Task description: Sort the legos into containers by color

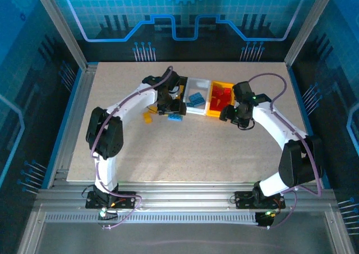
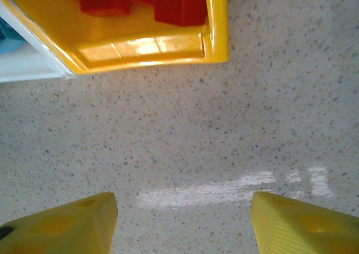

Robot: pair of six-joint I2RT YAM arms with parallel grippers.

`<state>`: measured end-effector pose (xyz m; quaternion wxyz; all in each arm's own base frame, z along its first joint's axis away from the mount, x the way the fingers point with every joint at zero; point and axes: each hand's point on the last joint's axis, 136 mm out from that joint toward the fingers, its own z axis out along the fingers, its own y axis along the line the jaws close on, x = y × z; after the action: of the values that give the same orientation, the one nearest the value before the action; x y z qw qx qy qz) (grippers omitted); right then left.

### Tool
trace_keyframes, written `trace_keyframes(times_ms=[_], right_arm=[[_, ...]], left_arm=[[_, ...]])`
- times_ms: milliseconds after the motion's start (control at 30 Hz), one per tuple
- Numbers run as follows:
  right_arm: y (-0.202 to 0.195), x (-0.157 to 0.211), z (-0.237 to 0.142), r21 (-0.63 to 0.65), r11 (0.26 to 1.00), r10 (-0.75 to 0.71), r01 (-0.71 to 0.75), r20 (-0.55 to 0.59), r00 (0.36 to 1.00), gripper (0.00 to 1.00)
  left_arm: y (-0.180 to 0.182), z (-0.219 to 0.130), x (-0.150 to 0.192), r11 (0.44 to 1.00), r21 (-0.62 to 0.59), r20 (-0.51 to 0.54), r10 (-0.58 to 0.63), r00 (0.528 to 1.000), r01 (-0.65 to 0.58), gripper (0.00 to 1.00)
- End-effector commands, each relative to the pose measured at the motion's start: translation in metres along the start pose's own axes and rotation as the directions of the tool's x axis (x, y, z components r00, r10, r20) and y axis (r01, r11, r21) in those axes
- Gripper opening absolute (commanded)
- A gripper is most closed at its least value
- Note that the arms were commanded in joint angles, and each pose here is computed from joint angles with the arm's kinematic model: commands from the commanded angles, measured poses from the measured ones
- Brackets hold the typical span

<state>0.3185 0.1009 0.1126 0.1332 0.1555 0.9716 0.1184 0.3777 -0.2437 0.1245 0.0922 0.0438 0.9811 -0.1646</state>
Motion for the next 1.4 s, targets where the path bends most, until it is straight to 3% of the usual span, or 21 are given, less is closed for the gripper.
trace_keyframes(times_ms=[0, 67, 200, 367, 500, 800, 967, 1067, 1233, 1367], right_arm=[[0.029, 0.009, -0.002, -0.15, 0.989, -0.016, 0.013, -0.025, 1.0, 0.66], [0.046, 0.013, 0.0, -0.227, 0.974, -0.028, 0.011, -0.072, 0.997, 0.65], [0.054, 0.015, -0.003, -0.246, 0.969, -0.039, 0.017, -0.088, 0.995, 0.65], [0.047, 0.021, -0.004, -0.225, 0.974, -0.042, 0.019, -0.098, 0.994, 0.65], [0.041, 0.029, -0.003, -0.211, 0.978, -0.027, 0.003, -0.113, 0.993, 0.65], [0.037, 0.035, -0.006, -0.199, 0.98, -0.018, -0.005, -0.114, 0.993, 0.65], [0.034, 0.038, -0.006, -0.195, 0.981, -0.008, -0.015, -0.112, 0.994, 0.65], [0.032, 0.04, -0.006, -0.192, 0.981, 0.0, -0.021, -0.11, 0.994, 0.65], [0.031, 0.043, -0.008, -0.186, 0.982, 0.009, -0.028, -0.104, 0.995, 0.65], [0.041, 0.047, -0.011, -0.172, 0.984, -0.065, 0.048, -0.095, 0.993, 0.65]], left_arm=[[-0.022, -0.005, 0.007, 0.997, 0.08, -0.043, -0.007, 0.999, 0.01, 0.62], [-0.032, 0.0, 0.015, 0.992, 0.12, -0.052, 0.033, 0.998, -0.027, 0.61], [-0.029, 0.026, 0.045, 0.986, 0.071, -0.101, 0.157, 0.982, -0.15, 0.61], [-0.037, 0.06, 0.085, 0.93, 0.029, -0.16, 0.367, 0.916, -0.367, 0.61], [-0.039, 0.082, 0.104, 0.891, 0.012, -0.183, 0.447, 0.875, -0.453, 0.64], [-0.027, 0.104, 0.118, 0.869, -0.022, -0.223, 0.478, 0.849, -0.495, 0.81], [-0.024, 0.107, 0.124, 0.871, -0.024, -0.234, 0.472, 0.85, -0.491, 0.83], [-0.022, 0.108, 0.129, 0.871, -0.024, -0.242, 0.471, 0.848, -0.491, 0.79], [-0.016, 0.108, 0.138, 0.88, -0.028, -0.257, 0.452, 0.854, -0.474, 0.61], [-0.013, 0.094, 0.139, 0.895, -0.037, -0.245, 0.424, 0.872, -0.445, 0.6]])
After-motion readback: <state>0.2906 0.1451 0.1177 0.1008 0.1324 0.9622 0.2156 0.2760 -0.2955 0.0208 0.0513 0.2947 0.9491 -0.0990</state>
